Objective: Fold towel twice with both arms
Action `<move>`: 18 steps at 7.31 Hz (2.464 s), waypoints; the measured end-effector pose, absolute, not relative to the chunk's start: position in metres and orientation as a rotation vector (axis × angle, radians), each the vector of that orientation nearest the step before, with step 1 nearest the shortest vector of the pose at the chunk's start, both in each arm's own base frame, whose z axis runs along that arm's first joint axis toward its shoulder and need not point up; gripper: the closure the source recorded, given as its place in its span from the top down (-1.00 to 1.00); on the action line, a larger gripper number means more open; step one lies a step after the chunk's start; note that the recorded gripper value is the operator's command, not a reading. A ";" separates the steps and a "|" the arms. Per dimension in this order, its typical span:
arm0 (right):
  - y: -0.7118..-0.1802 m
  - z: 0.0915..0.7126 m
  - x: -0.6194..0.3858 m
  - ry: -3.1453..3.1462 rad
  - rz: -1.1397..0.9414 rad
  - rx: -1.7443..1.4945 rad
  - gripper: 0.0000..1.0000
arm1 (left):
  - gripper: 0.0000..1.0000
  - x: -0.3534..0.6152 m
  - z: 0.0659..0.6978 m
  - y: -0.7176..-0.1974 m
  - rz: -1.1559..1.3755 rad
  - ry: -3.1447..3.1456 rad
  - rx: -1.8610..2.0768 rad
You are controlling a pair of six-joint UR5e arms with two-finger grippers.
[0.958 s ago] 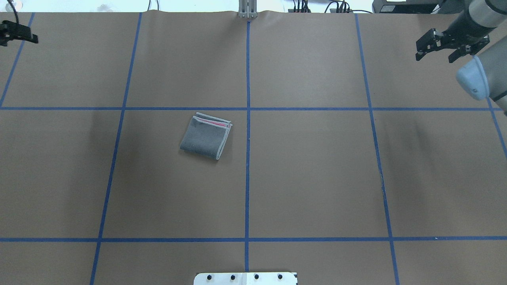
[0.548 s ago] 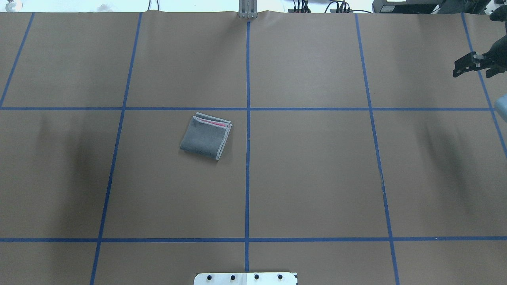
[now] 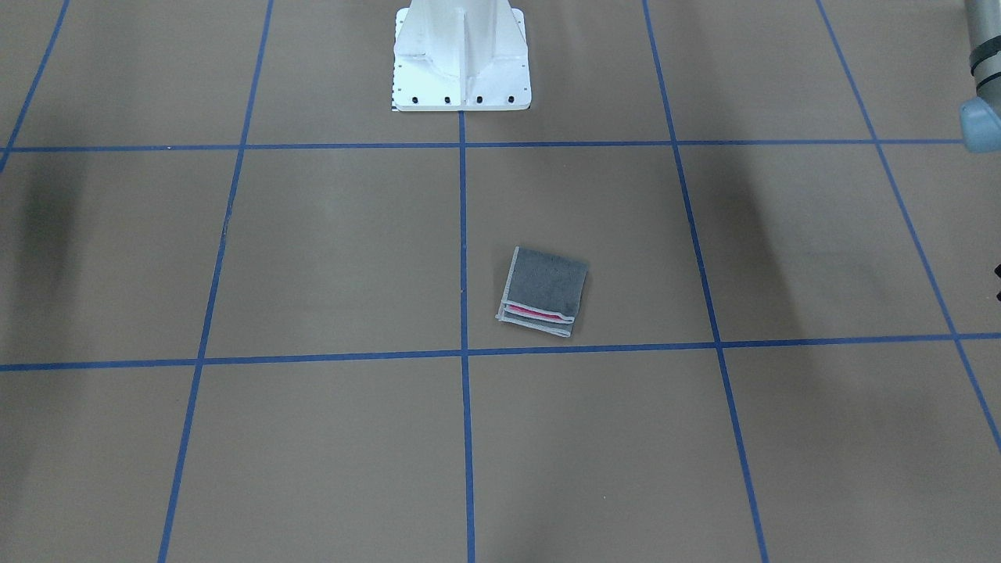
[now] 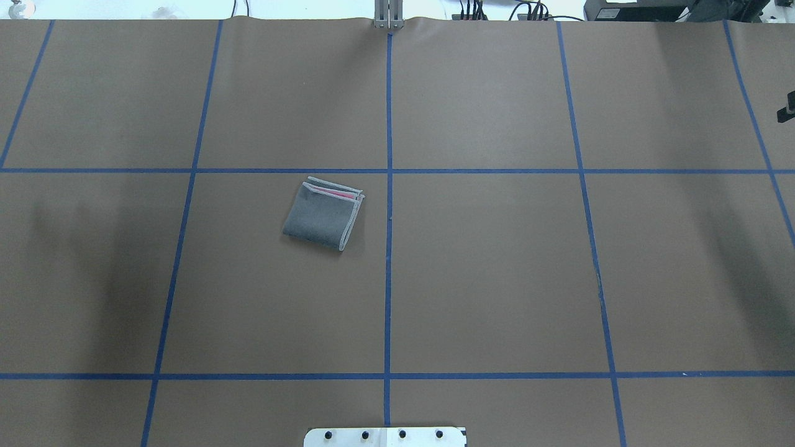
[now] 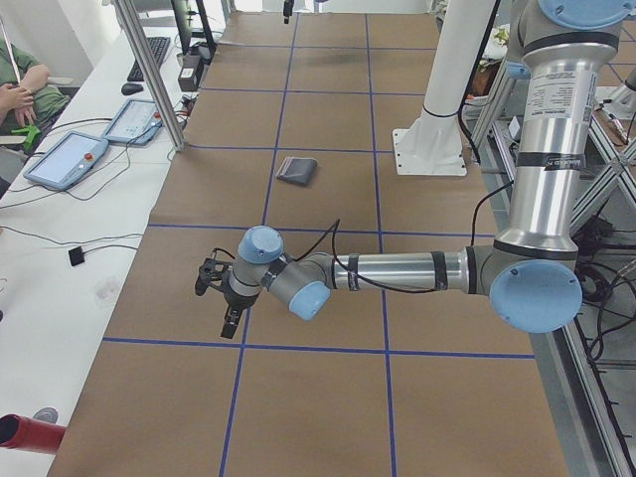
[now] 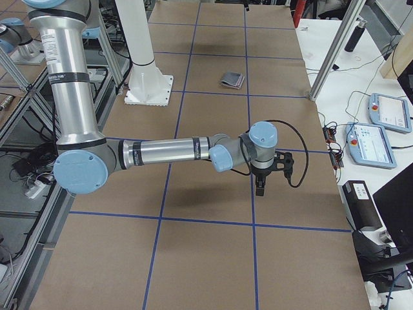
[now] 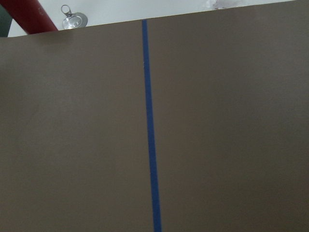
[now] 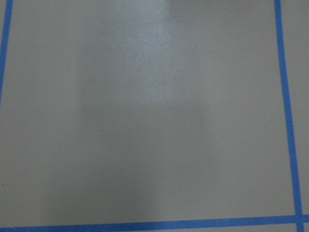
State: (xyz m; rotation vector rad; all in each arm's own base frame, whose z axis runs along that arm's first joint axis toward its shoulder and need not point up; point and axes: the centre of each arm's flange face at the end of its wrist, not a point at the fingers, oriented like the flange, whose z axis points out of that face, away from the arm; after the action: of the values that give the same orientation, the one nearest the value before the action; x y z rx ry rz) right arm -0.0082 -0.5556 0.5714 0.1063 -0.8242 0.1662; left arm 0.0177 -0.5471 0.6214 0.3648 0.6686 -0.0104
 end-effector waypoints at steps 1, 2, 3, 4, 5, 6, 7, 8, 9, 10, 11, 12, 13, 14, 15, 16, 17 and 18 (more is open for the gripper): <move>-0.535 0.563 0.008 -0.833 0.167 0.092 0.99 | 1.00 -0.006 0.598 -0.537 0.040 0.651 0.316; -0.510 0.553 0.022 -0.828 0.169 0.069 0.99 | 1.00 -0.022 0.582 -0.517 0.081 0.636 0.254; -0.488 0.555 0.034 -0.821 0.161 0.047 0.99 | 1.00 -0.030 0.584 -0.493 0.102 0.630 0.202; -0.471 0.564 0.041 -0.819 0.152 0.025 0.99 | 1.00 -0.033 0.597 -0.472 0.106 0.631 0.161; -0.458 0.575 0.043 -0.832 0.155 -0.009 0.99 | 1.00 -0.033 0.610 -0.457 0.104 0.659 0.126; -0.449 0.583 0.042 -0.859 0.162 -0.042 0.99 | 1.00 -0.032 0.618 -0.448 0.096 0.726 0.099; -0.446 0.585 0.041 -0.884 0.166 -0.061 0.99 | 1.00 -0.039 0.616 -0.443 0.071 0.797 0.094; -0.445 0.586 0.040 -0.895 0.167 -0.069 0.99 | 1.00 -0.050 0.614 -0.443 0.044 0.831 0.100; -0.443 0.588 0.040 -0.899 0.168 -0.073 0.99 | 1.00 -0.055 0.613 -0.444 0.032 0.838 0.105; -0.441 0.590 0.040 -0.897 0.168 -0.074 0.99 | 1.00 -0.059 0.613 -0.448 0.029 0.828 0.113; -0.440 0.592 0.041 -0.892 0.168 -0.074 0.99 | 1.00 -0.061 0.612 -0.450 0.028 0.816 0.118; -0.438 0.593 0.042 -0.886 0.170 -0.072 0.99 | 1.00 -0.061 0.612 -0.452 0.029 0.808 0.121; -0.437 0.596 0.044 -0.874 0.175 -0.071 0.99 | 1.00 -0.062 0.612 -0.452 0.028 0.798 0.122; -0.434 0.602 0.046 -0.856 0.176 -0.072 0.99 | 1.00 -0.063 0.612 -0.453 0.027 0.791 0.123; -0.430 0.610 0.048 -0.843 0.165 -0.066 0.99 | 1.00 -0.063 0.612 -0.453 0.027 0.787 0.124; -0.427 0.614 0.049 -0.837 0.152 -0.057 0.99 | 1.00 -0.063 0.611 -0.454 0.028 0.785 0.126; -0.426 0.616 0.052 -0.836 0.134 -0.042 0.99 | 1.00 -0.063 0.609 -0.456 0.029 0.784 0.130; -0.426 0.616 0.057 -0.836 0.105 -0.019 0.99 | 1.00 -0.063 0.608 -0.457 0.030 0.784 0.133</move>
State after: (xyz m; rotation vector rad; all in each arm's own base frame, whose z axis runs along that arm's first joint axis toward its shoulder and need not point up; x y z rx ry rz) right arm 0.0567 -0.4259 0.6159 -0.0192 -0.8361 0.1051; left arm -0.0631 -0.4572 0.6077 0.1328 0.7842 0.0301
